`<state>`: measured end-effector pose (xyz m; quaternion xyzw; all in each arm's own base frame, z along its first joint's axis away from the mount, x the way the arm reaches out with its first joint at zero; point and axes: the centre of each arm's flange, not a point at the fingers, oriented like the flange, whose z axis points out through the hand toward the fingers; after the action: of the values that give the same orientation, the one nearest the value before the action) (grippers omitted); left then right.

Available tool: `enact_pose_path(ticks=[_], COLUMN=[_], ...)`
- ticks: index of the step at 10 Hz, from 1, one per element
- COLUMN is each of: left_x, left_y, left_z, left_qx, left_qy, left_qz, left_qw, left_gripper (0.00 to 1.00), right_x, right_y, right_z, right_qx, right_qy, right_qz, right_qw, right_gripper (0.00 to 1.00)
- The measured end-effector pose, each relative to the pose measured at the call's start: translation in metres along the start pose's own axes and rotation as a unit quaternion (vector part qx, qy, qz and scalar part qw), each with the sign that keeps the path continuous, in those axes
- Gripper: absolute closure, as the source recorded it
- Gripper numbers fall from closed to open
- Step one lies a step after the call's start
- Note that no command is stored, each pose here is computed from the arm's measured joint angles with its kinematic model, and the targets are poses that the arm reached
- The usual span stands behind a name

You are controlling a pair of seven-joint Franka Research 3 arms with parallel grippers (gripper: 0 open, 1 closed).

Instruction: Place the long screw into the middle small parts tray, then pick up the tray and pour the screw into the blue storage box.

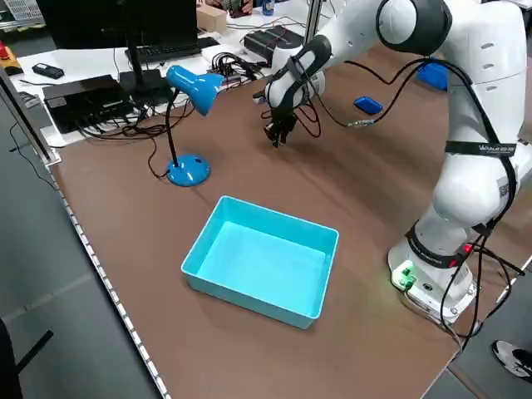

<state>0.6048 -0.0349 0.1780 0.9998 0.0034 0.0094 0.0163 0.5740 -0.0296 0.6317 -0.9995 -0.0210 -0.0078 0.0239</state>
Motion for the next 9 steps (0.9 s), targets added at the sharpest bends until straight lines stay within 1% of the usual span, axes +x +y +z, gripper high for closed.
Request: enact_pose_path(ticks=[1,3,5,7,9], left_x=[0.001,0.001,0.006,0.014,0.016], left_y=[-0.001,0.0,0.0,0.007,0.04], left_z=[0.0,-0.001,-0.008,-0.035,-0.059], left_qx=[0.0,0.0,-0.001,-0.004,-0.018], left_qy=[0.002,0.004,0.013,0.035,0.052], left_qz=[-0.001,0.0,0.0,0.004,0.028], left_qw=[1.0,1.0,1.0,0.999,0.998], left_gripper=[0.85,0.93,0.93,0.93,0.93], right_x=[0.0,0.0,0.0,0.0,0.001], right_y=[0.0,0.0,0.0,0.0,0.0], right_z=[0.0,0.0,0.0,0.0,-0.001], right_qx=[0.0,0.0,0.0,0.0,0.0], right_qy=[0.0,0.0,0.0,0.001,0.003], right_qz=[0.0,0.0,0.0,0.0,0.0], right_qw=[1.0,1.0,1.0,1.0,1.0], right_gripper=[0.0,0.0,0.0,0.0,0.0])
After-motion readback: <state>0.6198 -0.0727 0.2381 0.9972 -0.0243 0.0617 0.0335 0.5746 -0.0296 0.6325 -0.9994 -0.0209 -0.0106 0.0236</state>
